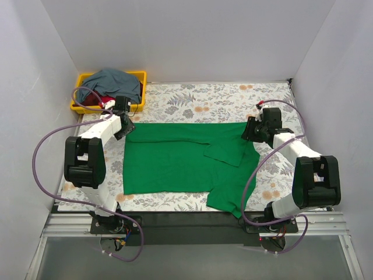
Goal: Fold and stack the t-shirts
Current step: Fold the tshirt
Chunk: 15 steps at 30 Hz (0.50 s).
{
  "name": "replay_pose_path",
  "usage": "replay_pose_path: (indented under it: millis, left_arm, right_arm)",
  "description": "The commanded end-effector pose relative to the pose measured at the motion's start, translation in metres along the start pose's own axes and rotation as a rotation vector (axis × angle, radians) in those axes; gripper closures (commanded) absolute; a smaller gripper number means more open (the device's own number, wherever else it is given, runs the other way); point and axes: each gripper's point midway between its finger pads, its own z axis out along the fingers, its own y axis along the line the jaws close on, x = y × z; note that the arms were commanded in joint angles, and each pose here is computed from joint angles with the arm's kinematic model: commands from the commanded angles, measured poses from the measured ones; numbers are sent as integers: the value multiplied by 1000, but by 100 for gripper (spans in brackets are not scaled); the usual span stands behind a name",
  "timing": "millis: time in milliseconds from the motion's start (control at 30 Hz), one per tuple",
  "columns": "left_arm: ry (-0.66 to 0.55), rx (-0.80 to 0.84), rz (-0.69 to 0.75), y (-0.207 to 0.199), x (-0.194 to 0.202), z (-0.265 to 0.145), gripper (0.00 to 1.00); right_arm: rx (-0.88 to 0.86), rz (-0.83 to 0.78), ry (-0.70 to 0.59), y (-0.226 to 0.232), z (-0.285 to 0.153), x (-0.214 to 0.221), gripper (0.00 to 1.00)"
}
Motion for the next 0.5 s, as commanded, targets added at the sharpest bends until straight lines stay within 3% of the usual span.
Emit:
replay_pose_path:
  millis: [0, 267, 467]
  left_arm:
    - [-94, 129, -6, -25, -36, -20, 53]
    - [5, 191, 46, -53, -10, 14, 63]
    - [51, 151, 48, -49, 8, 35, 65]
  right_arm:
    - [-12, 50, -75, 0, -6, -38, 55]
    - [-93, 179, -9, -8, 33, -42, 65]
    - [-28, 335, 12, -66, 60, -41, 66]
